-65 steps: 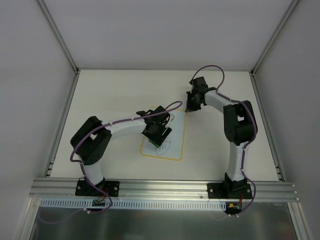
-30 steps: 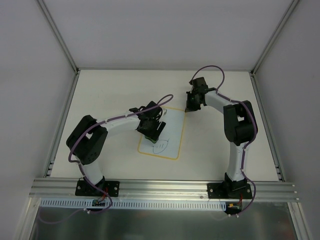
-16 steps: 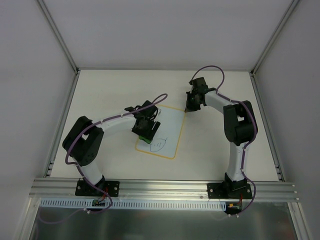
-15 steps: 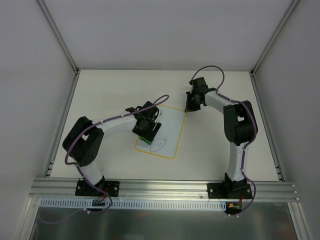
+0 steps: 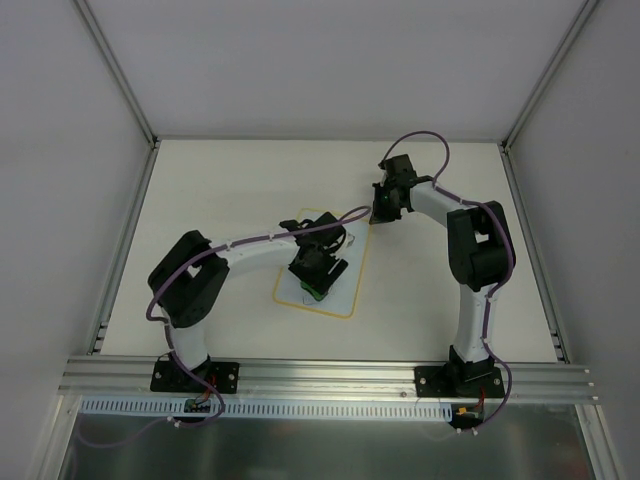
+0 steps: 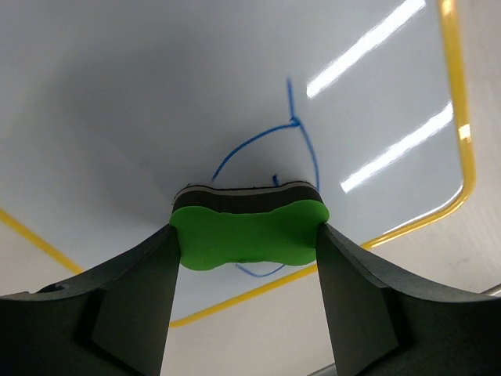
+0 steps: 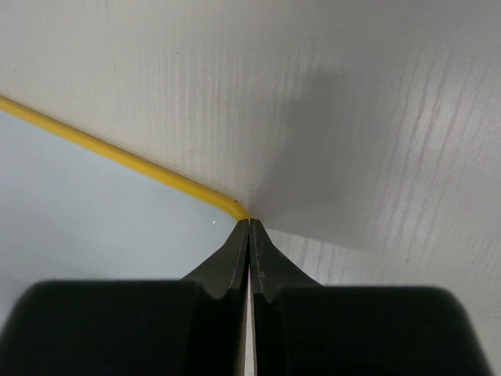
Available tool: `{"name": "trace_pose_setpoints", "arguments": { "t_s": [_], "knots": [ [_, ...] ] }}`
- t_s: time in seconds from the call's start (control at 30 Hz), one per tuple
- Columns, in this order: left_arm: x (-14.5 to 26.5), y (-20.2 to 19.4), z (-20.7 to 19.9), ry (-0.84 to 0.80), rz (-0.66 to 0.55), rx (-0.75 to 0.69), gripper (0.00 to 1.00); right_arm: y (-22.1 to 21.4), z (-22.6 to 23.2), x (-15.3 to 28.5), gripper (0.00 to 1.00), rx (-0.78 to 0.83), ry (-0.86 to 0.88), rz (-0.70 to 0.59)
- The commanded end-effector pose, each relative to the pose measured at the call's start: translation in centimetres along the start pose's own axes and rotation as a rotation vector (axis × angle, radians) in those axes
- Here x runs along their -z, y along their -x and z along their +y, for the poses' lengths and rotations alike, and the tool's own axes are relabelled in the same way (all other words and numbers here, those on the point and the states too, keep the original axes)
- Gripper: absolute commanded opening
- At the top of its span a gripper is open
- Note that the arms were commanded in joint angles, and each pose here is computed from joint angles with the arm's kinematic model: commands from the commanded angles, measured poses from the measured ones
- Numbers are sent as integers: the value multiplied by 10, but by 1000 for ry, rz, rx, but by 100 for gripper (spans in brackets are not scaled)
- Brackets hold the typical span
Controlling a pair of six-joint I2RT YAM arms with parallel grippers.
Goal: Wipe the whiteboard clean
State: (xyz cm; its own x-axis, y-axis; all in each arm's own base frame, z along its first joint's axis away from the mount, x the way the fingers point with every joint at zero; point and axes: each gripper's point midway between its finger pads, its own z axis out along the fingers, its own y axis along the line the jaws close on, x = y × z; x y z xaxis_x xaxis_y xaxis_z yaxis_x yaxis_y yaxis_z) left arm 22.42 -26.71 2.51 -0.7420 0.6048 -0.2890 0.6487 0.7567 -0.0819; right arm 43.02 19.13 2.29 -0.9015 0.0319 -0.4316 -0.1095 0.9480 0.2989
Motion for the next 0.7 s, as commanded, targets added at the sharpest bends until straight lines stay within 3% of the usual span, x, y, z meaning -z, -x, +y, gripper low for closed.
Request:
{"name": "trace_pose_setpoints", "arguments": {
  "t_s": [0.0, 0.27, 0.67],
  "knots": [
    [-18, 17, -20, -33, 4, -50, 21, -6, -5, 7, 0, -6, -19, 10],
    [-20, 69, -29, -43, -77, -76, 21, -5, -6, 10, 0, -8, -20, 6],
    [-34, 83, 7, 83, -82, 3, 20, -9, -6, 7, 0, -13, -20, 18]
  ]
}}
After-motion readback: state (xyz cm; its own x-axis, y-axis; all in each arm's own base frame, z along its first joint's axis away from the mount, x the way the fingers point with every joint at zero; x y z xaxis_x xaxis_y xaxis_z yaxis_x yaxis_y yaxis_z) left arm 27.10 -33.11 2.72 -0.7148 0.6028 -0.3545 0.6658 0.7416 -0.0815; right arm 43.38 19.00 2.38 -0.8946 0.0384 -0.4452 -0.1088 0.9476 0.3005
